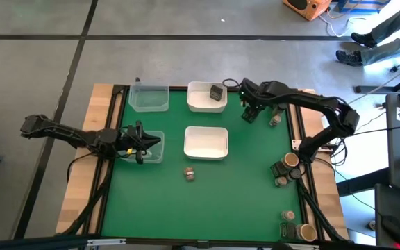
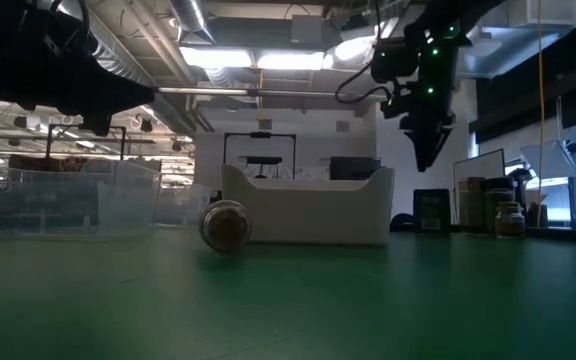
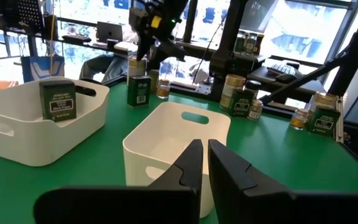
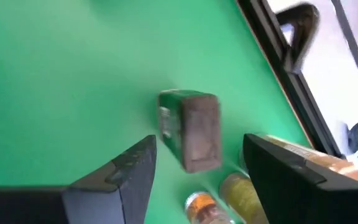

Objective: Sort spices by type
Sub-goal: Put the top black seasoning can into the top white bin

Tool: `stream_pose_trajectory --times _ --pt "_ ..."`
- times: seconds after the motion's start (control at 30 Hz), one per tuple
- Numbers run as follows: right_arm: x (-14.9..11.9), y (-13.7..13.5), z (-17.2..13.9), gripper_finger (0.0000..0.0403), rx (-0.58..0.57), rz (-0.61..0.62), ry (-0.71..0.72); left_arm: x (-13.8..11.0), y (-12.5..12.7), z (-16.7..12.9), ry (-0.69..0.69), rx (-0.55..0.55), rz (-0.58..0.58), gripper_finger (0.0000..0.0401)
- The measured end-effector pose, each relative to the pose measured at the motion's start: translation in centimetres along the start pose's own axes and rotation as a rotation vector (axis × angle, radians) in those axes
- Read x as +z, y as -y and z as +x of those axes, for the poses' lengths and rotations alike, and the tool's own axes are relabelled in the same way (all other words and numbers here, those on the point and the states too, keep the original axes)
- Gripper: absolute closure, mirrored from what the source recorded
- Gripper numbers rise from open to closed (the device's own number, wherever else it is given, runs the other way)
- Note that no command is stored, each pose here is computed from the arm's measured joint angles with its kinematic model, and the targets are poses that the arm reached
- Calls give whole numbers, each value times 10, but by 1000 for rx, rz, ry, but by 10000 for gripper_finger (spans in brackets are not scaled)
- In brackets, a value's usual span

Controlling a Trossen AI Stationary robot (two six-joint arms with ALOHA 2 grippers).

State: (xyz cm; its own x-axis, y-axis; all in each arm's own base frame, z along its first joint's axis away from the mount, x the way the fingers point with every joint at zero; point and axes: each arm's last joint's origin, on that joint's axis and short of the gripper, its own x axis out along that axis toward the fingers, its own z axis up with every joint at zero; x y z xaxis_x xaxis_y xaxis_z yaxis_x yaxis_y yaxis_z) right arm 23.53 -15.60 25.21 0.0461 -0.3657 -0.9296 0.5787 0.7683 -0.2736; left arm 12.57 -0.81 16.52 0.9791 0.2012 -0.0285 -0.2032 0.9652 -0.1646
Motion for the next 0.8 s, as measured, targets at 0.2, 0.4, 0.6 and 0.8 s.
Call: stream_pose_trajectory --times 0.2,0.4,0.6,0.8 --pt "-5 15 17 165 68 7 -16 0 0 0 0 0 1 386" --pt "-19 17 37 165 132 17 -70 0 0 0 2 0 15 386" --pt "-26 12 54 165 119 5 -31 0 0 0 3 0 22 386" --pt "-30 9 63 176 117 3 -12 0 0 0 3 0 21 386"
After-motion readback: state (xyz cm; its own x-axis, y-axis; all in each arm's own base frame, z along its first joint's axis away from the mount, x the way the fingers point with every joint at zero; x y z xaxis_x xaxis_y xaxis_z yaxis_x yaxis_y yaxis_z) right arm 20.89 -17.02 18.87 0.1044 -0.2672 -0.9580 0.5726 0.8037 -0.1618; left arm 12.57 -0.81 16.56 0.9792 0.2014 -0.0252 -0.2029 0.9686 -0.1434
